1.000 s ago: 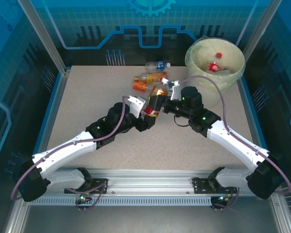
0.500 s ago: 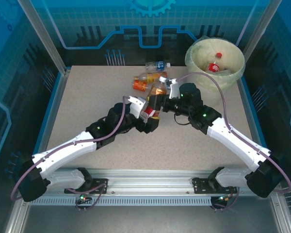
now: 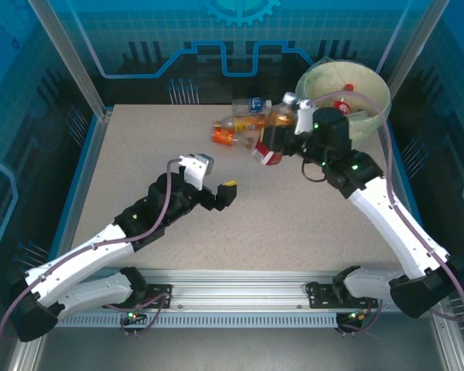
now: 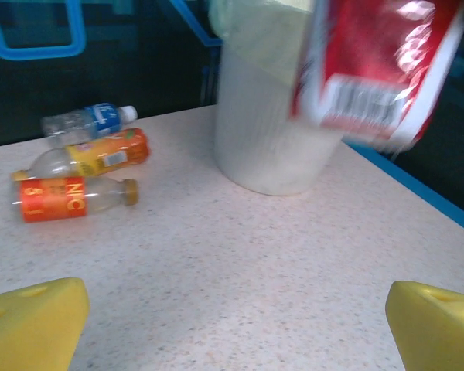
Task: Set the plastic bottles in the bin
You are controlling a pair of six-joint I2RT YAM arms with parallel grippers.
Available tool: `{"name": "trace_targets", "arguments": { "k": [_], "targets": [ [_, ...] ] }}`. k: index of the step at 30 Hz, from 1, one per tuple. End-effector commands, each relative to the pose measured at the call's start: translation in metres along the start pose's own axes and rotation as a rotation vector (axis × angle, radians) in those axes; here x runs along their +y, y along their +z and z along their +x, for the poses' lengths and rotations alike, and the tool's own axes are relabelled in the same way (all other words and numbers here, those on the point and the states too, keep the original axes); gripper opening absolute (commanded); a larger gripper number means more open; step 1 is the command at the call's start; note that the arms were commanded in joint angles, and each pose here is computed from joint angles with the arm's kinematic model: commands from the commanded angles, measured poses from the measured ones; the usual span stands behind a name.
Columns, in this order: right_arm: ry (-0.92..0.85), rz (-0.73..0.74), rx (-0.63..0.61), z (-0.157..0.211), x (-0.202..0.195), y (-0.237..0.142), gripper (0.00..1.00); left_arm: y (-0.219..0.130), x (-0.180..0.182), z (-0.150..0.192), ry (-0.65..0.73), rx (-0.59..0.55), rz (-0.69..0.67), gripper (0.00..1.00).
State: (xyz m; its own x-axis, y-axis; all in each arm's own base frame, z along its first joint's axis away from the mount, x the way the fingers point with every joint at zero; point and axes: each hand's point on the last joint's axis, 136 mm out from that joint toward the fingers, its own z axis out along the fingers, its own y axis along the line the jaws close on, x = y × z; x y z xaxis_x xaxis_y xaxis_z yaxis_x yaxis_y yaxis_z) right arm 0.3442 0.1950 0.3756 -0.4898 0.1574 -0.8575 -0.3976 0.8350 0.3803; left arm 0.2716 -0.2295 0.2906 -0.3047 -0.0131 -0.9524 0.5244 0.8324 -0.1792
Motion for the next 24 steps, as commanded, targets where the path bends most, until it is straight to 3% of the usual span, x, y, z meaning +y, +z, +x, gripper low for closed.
{"name": "trace_targets", "arguments": {
  "k": [1,13,24],
  "targets": [
    [-0.083,0.106,-0.063,-0.035,-0.024,-0.029,0.4,-0.007,0.026,0.002,-0.005,-0.028,-0.138,0.99],
    [-0.334,0.543,-0.159,-0.119,-0.128,-0.055,0.4,-0.019,0.06,0.011,-0.049,-0.014,-0.286,0.99],
    [-0.635,0.924,0.035,-0.146,-0.222,-0.029,0.42,-0.03,0.078,0.015,-0.102,-0.032,-0.351,0.99]
  ]
}}
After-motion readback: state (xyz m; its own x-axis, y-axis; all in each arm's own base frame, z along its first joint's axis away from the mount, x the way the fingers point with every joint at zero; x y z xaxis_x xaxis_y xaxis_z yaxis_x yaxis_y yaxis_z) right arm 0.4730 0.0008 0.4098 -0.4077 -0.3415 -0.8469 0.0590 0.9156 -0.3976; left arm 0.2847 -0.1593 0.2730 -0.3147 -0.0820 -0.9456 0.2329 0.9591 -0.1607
